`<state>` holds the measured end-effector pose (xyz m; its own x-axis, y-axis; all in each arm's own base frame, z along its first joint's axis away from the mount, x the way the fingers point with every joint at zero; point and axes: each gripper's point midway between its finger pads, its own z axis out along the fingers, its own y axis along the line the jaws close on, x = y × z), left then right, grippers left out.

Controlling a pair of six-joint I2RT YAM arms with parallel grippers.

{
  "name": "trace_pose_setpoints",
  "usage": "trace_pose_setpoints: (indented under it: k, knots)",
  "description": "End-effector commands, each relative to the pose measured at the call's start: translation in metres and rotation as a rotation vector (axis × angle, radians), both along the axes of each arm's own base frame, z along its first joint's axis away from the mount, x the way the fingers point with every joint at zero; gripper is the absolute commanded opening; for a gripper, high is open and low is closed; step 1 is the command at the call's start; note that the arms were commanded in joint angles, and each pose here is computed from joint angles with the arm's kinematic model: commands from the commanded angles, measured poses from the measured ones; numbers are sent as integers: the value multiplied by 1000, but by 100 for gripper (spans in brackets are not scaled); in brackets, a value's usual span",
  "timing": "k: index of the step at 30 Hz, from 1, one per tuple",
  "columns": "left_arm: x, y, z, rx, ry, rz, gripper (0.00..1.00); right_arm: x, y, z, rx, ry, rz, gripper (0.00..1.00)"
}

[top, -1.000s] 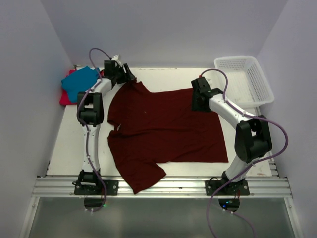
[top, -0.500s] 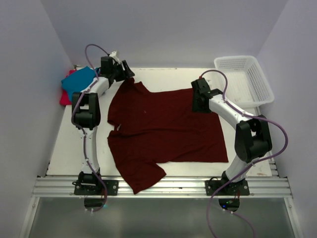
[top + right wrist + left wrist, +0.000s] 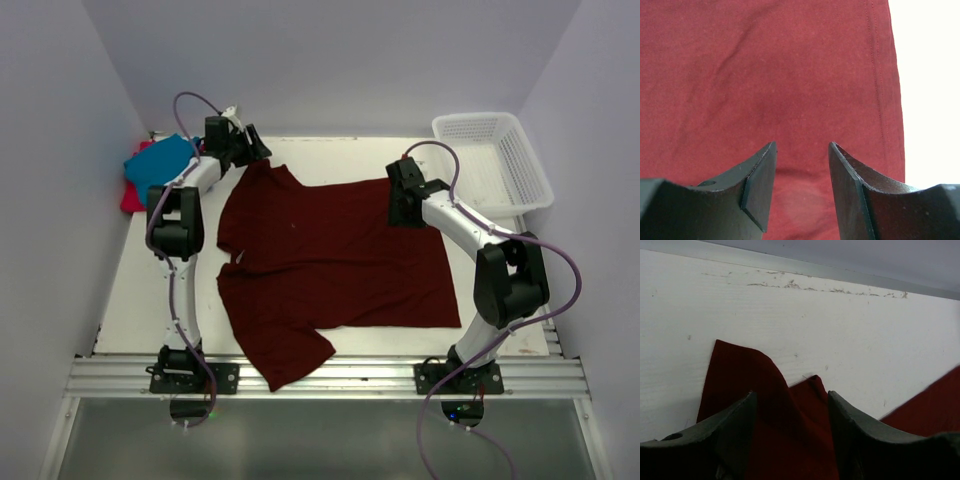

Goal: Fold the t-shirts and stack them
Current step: Grap the side of the flattened tshirt furthest away from the robot with both arms

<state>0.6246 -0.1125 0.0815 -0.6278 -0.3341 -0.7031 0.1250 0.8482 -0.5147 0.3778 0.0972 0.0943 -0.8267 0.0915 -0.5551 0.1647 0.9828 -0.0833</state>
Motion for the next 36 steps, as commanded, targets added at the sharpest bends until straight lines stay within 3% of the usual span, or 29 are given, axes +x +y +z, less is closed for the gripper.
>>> trace_pose_setpoints:
  k: [1,7,20,36]
  knots:
    - [13,15,-3,32,-22,46,62,2,-4,22,2,-53,7,49]
    - [29,39,-12,117,-25,137,63,2,-3,16,-2,-39,11,49]
    - [53,35,-30,160,-24,142,66,6,0,8,-4,-24,13,49]
    - [31,17,-85,327,106,105,62,5,-1,6,-4,-22,13,47]
